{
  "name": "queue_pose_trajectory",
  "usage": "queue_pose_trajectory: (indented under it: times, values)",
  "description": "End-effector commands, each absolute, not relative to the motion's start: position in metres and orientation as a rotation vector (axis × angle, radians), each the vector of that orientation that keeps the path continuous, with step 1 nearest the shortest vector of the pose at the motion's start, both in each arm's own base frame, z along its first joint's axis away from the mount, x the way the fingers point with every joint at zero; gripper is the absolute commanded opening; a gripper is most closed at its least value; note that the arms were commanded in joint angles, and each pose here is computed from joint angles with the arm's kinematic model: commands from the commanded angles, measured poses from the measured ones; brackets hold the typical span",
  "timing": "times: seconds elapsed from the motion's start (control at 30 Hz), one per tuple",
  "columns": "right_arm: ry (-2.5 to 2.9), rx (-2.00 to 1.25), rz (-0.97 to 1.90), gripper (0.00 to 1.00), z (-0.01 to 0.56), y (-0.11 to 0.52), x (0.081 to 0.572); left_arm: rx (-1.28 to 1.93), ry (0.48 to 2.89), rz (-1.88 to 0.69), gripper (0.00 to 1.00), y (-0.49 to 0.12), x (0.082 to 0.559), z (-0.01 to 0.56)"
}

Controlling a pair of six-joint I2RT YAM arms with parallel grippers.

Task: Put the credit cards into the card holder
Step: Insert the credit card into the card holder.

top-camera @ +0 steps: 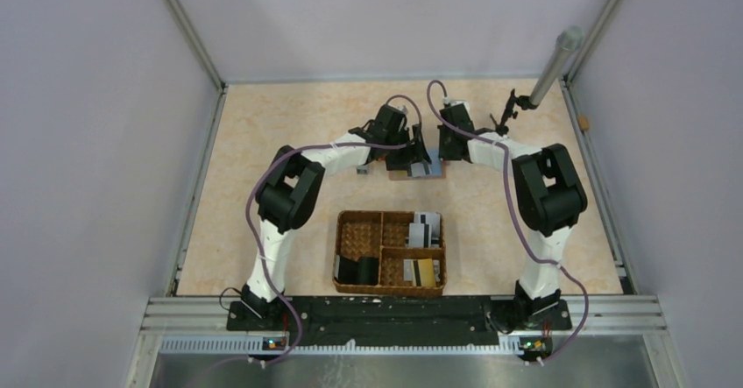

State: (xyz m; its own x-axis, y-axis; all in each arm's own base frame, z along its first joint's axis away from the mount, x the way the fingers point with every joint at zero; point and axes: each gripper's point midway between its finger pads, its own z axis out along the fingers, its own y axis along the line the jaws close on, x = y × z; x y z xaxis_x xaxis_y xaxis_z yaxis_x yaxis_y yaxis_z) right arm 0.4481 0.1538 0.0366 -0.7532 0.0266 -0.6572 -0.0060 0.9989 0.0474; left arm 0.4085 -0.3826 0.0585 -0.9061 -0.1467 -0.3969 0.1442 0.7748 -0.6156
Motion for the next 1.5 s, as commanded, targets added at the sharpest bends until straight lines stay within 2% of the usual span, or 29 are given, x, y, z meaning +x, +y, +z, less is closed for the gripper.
queue_pose_trajectory:
  times: [0.0, 0.27, 0.83, 1.47]
  values:
    - [2.366, 0.038, 0.119, 0.00, 0.061, 0.156, 0.452, -0.061, 2.522, -0.814, 0.77, -0.361, 0.413, 0.064]
    - [2.365, 0.041, 0.120, 0.00, 0.061, 0.156, 0.452, -0.116, 2.511, -0.876, 0.77, -0.369, 0.417, 0.052]
    - [2.370, 0.045, 0.127, 0.00, 0.058, 0.156, 0.450, -0.037, 2.392, -1.160, 0.75, -0.418, 0.428, 0.073]
    - [2.364, 0.071, 0.084, 0.00, 0.064, 0.146, 0.447, 0.023, 2.328, -1.232, 0.75, -0.442, 0.420, 0.094]
